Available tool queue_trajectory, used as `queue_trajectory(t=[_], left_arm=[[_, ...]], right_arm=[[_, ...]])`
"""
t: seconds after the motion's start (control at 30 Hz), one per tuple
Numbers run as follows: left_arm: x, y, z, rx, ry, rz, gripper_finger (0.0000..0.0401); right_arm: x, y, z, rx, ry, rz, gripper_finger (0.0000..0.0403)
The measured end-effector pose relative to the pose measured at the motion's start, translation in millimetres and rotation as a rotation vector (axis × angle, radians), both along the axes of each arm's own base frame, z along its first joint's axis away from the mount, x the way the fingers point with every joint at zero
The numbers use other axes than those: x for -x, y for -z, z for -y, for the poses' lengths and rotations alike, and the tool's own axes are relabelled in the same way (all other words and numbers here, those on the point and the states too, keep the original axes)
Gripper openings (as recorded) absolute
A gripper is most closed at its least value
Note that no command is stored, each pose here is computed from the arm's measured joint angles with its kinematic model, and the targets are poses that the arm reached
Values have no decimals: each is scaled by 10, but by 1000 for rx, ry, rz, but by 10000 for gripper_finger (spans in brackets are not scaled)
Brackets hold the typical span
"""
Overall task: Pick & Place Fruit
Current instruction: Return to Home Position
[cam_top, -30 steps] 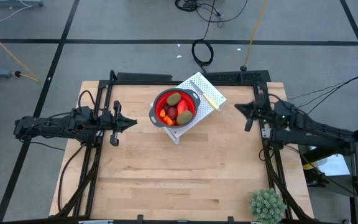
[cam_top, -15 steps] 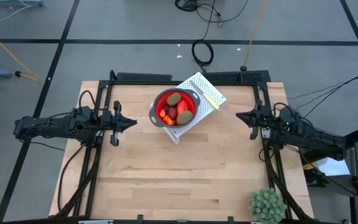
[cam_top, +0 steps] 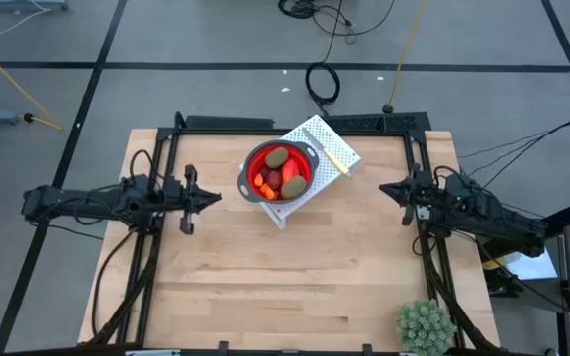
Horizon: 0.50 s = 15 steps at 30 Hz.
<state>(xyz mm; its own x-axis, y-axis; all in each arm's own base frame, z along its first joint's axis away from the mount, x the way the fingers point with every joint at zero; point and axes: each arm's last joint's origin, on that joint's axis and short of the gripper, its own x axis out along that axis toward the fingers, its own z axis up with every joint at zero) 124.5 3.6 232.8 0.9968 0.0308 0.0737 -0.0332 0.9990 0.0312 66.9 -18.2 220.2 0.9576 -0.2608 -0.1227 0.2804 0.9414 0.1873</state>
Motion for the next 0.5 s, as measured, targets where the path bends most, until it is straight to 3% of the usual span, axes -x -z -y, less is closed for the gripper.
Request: queue_trajectory(t=[0.17, 0.5], left_arm=[[-2, 233, 0, 15, 2, 42, 10], [103, 323, -15, 62, -16, -31, 10]], right_arm=[[-8, 20, 3, -1, 2, -5, 0], [-26, 43, 8, -21, 5, 8, 0]])
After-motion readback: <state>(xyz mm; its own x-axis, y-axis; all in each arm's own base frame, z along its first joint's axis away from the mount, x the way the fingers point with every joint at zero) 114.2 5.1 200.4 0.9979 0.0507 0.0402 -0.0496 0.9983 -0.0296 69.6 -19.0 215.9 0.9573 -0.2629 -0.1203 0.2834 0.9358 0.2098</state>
